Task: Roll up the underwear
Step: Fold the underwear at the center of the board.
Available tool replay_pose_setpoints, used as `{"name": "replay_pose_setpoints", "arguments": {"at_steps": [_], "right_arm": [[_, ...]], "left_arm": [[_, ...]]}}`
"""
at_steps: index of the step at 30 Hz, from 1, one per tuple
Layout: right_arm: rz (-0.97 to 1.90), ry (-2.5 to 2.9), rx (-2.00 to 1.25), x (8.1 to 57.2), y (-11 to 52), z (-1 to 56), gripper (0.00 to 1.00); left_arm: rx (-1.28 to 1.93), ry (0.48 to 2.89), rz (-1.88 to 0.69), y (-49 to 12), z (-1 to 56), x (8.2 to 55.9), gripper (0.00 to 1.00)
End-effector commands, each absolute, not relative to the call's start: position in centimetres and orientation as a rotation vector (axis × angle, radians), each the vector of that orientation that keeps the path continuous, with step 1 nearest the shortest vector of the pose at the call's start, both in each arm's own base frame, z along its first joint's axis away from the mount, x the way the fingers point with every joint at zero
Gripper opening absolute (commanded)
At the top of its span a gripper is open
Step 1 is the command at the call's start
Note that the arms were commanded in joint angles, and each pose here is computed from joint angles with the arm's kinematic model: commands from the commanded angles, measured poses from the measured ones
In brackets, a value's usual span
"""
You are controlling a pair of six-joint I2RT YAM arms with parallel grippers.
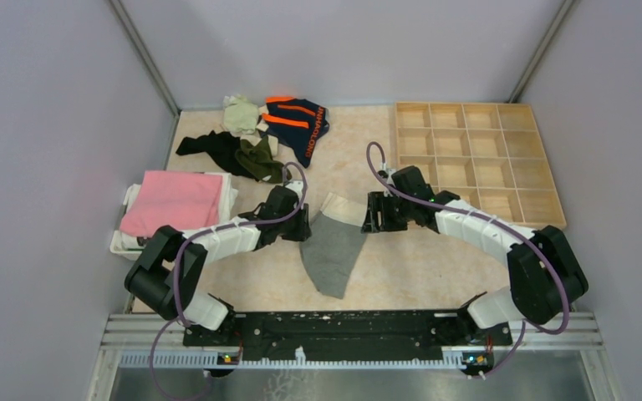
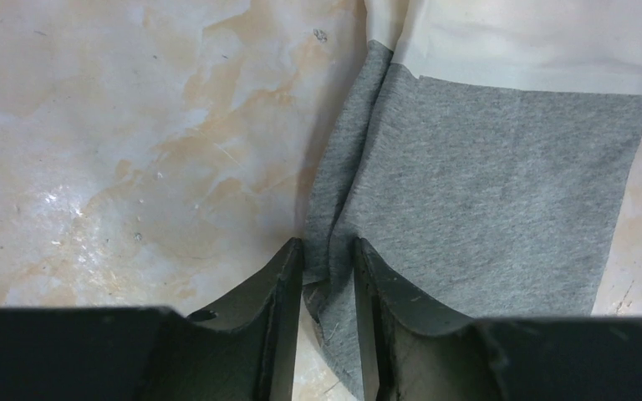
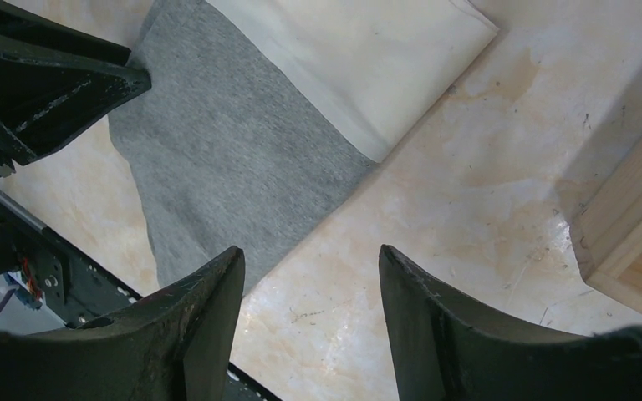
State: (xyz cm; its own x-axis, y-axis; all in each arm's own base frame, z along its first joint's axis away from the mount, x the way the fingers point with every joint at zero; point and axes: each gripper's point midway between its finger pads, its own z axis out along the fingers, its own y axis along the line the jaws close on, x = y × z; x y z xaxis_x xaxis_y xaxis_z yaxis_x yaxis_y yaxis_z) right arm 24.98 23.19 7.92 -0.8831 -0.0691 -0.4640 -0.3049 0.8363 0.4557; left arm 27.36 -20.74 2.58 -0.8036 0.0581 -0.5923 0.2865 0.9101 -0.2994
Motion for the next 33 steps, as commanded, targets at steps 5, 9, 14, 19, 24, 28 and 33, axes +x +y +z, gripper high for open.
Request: {"name": "replay_pose_setpoints", "arguments": {"at_steps": [5,9,14,19,24,28,33], "right_arm": [[0.747,2.479,-0.264,26.9,24.3,10.5,0.59],[0.743,2.454,-0.197,27.6,24.7,11.6,0.59],[0.718,2.441,-0.13,28.8,26.1,13.0,0.58],[0.671,2.455,-0.128,30.4,29.1,14.2,0.56],[0.606,2.5,-0.176,31.6,32.5,13.7,0.54],[0.521,2.558,-0.214,32.6,34.4,12.1,0.52],[0.426,2.617,-0.27,32.8,36.1,10.1,0.5]], "left_arm": [[0.244,2.598,-0.545,-20.1,0.6,23.8,0.21],[0.212,2.564,-0.605,-20.7,1.0,23.4,0.08],[0.125,2.491,-0.676,-21.6,2.0,22.8,0.0],[0.057,2.443,-0.705,-21.5,2.0,22.0,0.0],[0.056,2.424,-0.725,-21.9,1.8,21.4,0.0],[0.075,2.413,-0.728,-22.4,1.6,21.0,0.0],[0.086,2.403,-0.712,-22.6,1.3,20.8,0.0]]}}
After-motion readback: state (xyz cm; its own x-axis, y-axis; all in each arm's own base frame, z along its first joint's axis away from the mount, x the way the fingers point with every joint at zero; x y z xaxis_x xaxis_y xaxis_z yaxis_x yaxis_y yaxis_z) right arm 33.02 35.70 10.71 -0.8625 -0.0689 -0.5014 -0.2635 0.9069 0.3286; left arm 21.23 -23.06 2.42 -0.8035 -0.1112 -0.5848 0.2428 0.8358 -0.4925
